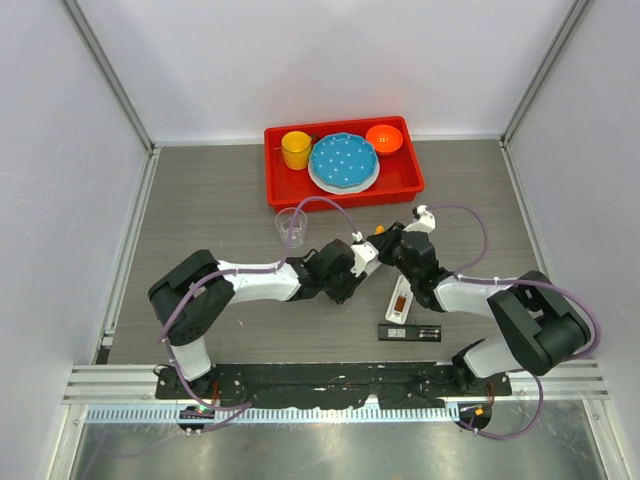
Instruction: Unload the batteries from the remote control
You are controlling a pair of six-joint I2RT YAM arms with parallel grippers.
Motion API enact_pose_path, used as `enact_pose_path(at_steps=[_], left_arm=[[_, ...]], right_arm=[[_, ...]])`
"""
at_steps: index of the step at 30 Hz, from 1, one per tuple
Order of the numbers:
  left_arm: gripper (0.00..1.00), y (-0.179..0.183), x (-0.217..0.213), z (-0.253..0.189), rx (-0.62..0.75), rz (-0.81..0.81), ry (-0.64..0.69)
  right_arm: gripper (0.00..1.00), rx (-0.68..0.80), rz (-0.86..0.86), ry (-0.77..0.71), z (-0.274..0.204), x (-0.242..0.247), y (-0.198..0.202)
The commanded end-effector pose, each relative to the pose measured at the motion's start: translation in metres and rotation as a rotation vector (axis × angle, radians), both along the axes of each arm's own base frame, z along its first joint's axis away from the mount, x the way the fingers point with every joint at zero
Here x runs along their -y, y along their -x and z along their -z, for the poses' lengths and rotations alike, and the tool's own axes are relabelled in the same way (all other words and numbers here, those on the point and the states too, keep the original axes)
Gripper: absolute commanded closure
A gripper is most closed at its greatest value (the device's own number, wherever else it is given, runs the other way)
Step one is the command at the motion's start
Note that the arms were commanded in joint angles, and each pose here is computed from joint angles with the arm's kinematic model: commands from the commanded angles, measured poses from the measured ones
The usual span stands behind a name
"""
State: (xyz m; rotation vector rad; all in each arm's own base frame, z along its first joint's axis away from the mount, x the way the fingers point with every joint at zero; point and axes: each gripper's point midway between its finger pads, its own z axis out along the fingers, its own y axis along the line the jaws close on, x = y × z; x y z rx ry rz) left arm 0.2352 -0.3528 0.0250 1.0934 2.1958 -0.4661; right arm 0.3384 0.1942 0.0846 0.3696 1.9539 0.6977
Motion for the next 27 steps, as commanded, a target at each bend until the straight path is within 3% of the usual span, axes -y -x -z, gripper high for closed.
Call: enact_pose_path(at_steps=[1, 19, 27], left_arm=[[1.00, -0.003, 0.011, -0.012, 0.012, 0.021, 0.049], [1.00, -0.004, 0.011, -0.013, 0.016, 0.019, 0.050], [1.00, -0.004, 0.011, -0.013, 0.017, 0.017, 0.048]], right_arm=[[0.99, 0.081, 0.014, -0.055, -0.029, -0.005, -0.012], [0.99, 0.033, 0.051, -0.024, 0.006, 0.001, -0.013], [0.99, -0.011, -0.029, -0.127, 0.006, -0.021, 0.001]])
